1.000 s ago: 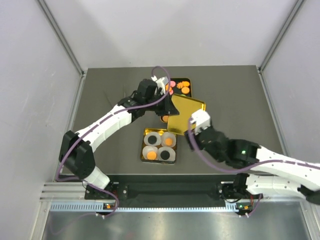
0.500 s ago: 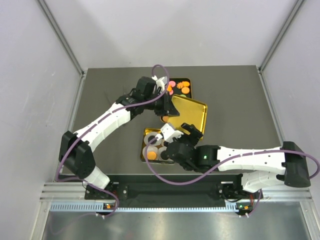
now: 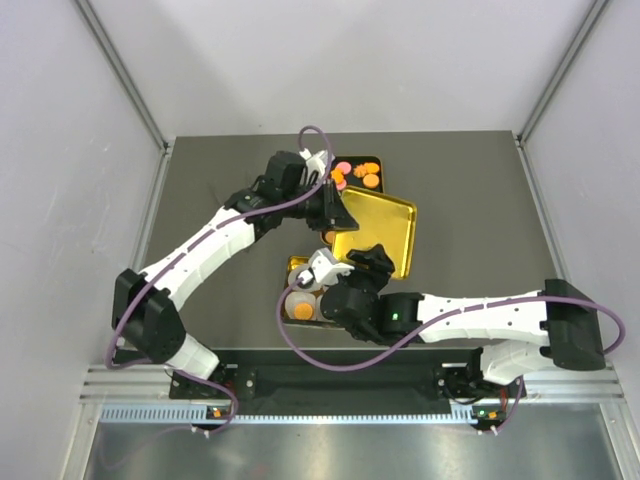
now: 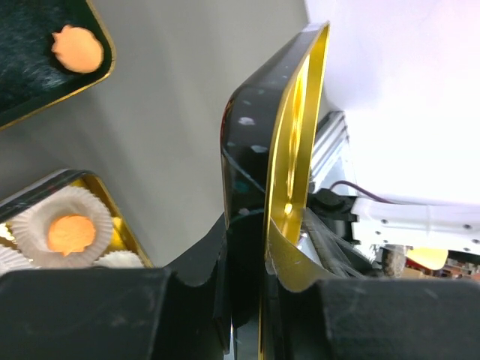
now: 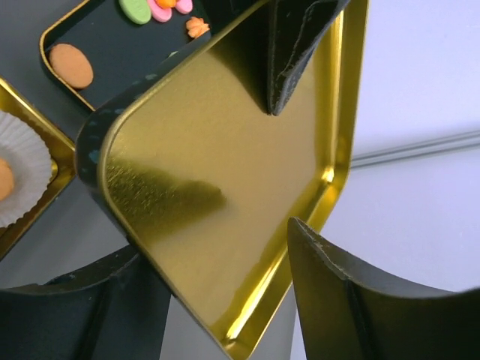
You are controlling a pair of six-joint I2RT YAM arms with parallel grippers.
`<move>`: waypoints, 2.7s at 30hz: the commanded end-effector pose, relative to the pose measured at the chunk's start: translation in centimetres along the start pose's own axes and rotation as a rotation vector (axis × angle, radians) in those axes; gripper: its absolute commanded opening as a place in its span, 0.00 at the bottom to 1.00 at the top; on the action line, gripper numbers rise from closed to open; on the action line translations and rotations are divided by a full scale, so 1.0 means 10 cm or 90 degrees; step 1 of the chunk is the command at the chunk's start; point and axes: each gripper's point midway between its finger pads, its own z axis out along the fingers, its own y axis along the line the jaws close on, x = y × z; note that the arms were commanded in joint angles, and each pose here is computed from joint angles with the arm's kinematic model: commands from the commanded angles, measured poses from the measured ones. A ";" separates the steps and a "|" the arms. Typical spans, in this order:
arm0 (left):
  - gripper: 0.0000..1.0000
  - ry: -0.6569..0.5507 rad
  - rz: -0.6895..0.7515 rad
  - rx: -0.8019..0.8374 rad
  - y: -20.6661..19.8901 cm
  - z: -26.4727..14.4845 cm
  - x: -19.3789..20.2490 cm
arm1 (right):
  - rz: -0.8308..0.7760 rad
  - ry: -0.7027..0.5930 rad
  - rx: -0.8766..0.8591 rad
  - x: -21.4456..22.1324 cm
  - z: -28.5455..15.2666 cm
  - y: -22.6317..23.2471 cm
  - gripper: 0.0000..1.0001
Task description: Pack the cookies
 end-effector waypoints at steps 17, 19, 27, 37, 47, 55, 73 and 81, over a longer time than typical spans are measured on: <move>0.89 -0.232 0.064 -0.069 -0.01 -0.60 -0.88 | 0.017 0.010 -0.005 -0.16 -0.03 -0.26 0.00; 0.90 -0.292 0.041 -0.107 0.22 -0.78 -1.16 | 0.036 0.009 -0.045 -0.17 -0.05 -0.17 0.00; 0.90 -0.473 0.030 -0.223 0.53 -1.71 -1.68 | 0.273 0.024 -0.276 -0.34 -0.09 -0.10 0.00; 0.90 -0.460 0.052 -0.220 0.58 -1.92 -0.87 | 0.745 -0.117 -0.824 -1.07 -0.29 -0.26 0.00; 0.91 -0.405 0.042 -0.261 0.92 -1.89 -0.24 | 0.948 -0.144 -0.996 -1.11 -0.37 0.05 0.00; 0.91 -0.368 0.034 -0.263 1.11 -1.73 -0.04 | 1.002 -0.111 -1.059 -1.01 -0.37 0.33 0.00; 0.90 -0.297 -0.002 -0.236 1.47 -1.26 0.29 | 1.029 -0.009 -1.084 -0.76 -0.22 0.85 0.00; 0.89 -0.278 -0.002 -0.229 1.53 -1.13 0.33 | 1.040 0.040 -1.082 -0.66 -0.12 1.05 0.00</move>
